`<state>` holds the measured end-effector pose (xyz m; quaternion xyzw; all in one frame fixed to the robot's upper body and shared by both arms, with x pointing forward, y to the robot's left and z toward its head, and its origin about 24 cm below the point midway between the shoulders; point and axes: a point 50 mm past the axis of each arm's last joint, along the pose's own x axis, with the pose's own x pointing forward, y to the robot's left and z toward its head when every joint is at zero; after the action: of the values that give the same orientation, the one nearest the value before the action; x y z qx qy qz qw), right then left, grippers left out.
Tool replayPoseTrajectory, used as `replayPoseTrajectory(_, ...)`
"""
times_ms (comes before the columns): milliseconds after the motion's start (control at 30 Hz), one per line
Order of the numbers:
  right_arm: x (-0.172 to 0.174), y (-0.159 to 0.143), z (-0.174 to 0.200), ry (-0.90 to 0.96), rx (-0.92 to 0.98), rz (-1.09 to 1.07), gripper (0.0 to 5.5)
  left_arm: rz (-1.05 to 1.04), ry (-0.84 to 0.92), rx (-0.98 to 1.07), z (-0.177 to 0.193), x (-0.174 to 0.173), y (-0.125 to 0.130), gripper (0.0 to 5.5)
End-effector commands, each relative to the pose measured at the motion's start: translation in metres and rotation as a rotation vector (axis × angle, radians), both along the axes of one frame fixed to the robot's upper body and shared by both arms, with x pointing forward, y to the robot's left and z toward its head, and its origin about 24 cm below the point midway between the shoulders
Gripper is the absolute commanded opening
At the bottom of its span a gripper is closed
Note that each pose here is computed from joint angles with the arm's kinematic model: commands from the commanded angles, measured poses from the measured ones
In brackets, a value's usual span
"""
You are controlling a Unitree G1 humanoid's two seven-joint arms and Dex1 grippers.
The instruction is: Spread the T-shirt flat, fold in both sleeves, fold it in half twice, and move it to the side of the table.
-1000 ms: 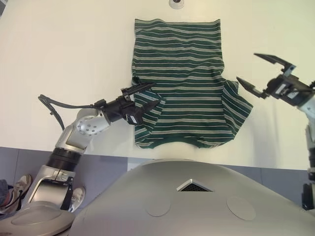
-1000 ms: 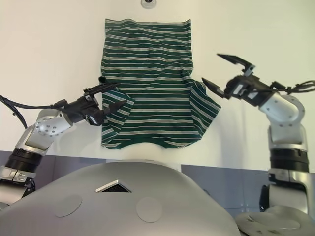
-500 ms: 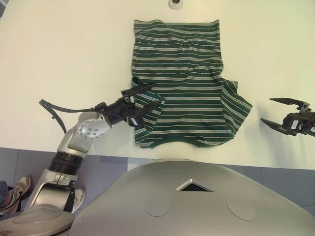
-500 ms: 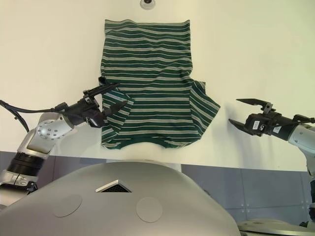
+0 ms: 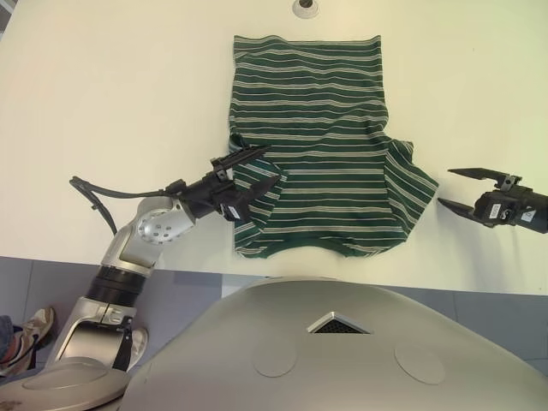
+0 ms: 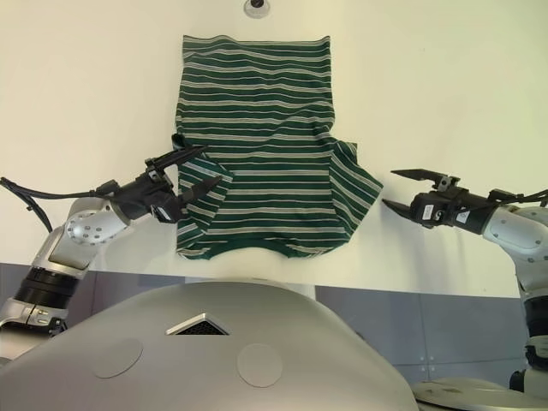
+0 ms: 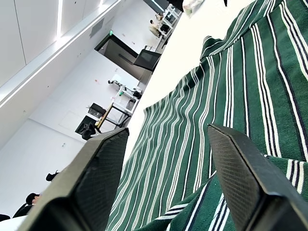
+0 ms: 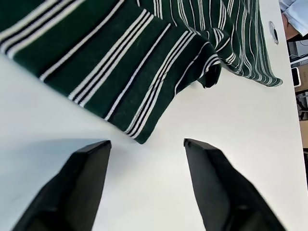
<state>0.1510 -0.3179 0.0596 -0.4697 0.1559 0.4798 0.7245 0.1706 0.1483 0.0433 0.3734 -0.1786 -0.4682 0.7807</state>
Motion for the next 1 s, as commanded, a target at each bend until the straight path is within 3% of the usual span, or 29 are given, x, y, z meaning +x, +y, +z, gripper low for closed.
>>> replayPoseTrajectory(33,0.0,0.006,-0.006,0.022,0.008,0.02,2.16,0.001,-0.001,0.009,-0.001,0.002,-0.001,3.0)
replayPoseTrajectory(400,0.004,0.021,-0.017,0.021,0.06,0.037,0.03,-0.003,0.009,0.007,-0.004,0.001,-0.001,3.0)
replayPoseTrajectory(667,0.004,0.021,-0.015,0.009,0.071,0.028,0.03,-0.002,0.004,0.004,-0.004,0.0,-0.001,3.0)
replayPoseTrajectory(1000,0.009,0.041,0.011,-0.088,0.237,0.069,0.03,-0.015,-0.002,-0.015,0.0,-0.003,-0.003,3.0)
